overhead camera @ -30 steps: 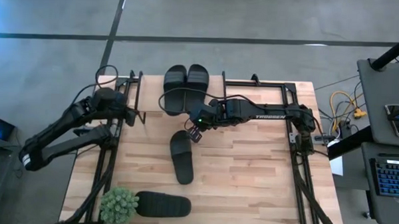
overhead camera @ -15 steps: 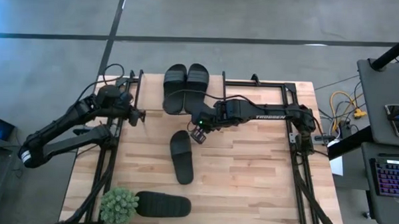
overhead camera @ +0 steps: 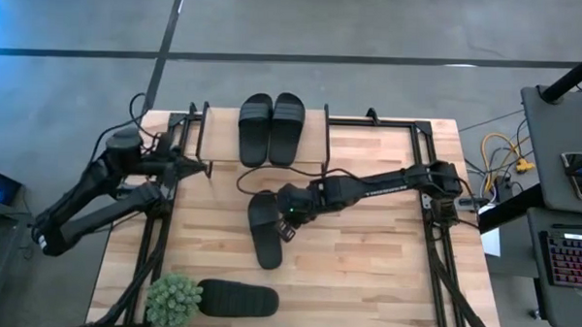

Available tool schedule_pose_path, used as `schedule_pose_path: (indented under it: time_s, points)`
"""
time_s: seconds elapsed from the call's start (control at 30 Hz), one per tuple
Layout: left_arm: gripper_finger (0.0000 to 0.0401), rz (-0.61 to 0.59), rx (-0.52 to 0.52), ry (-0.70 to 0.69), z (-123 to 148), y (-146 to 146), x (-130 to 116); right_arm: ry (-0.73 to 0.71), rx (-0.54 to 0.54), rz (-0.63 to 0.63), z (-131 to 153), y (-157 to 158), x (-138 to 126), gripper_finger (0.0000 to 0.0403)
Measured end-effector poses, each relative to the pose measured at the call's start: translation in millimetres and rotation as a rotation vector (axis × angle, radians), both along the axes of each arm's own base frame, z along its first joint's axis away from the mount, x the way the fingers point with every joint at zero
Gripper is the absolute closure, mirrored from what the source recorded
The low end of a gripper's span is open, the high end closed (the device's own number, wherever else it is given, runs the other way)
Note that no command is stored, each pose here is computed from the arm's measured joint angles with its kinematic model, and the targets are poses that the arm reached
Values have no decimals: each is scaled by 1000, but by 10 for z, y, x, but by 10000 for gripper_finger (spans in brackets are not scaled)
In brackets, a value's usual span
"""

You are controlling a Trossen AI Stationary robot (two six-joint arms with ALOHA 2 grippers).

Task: Pick and place slides into the shelf
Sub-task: Adjust the black slides

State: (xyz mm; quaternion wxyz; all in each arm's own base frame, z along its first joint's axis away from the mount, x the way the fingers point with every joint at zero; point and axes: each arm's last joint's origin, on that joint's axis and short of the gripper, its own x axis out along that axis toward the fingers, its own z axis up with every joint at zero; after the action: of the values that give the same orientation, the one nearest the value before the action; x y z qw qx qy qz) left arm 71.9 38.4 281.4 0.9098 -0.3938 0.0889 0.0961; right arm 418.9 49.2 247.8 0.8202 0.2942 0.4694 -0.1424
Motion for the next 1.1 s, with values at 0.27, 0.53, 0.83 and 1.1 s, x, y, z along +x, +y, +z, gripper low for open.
schedule_pose_path:
  time_s: [0.27,0.53,0.83,1.1]
  points:
    - [391,-167,-42,13,-46,169,374,-66,42,-26,41,112,42,394]
    - [391,-298,-28,31,-63,-19,486,-98,38,-49,134,274,42,394]
    - [391,-284,-19,218,-277,-282,482,-91,58,-79,130,330,26,394]
    - [391,-302,-101,258,-447,-472,442,-71,100,-29,123,507,-19,394]
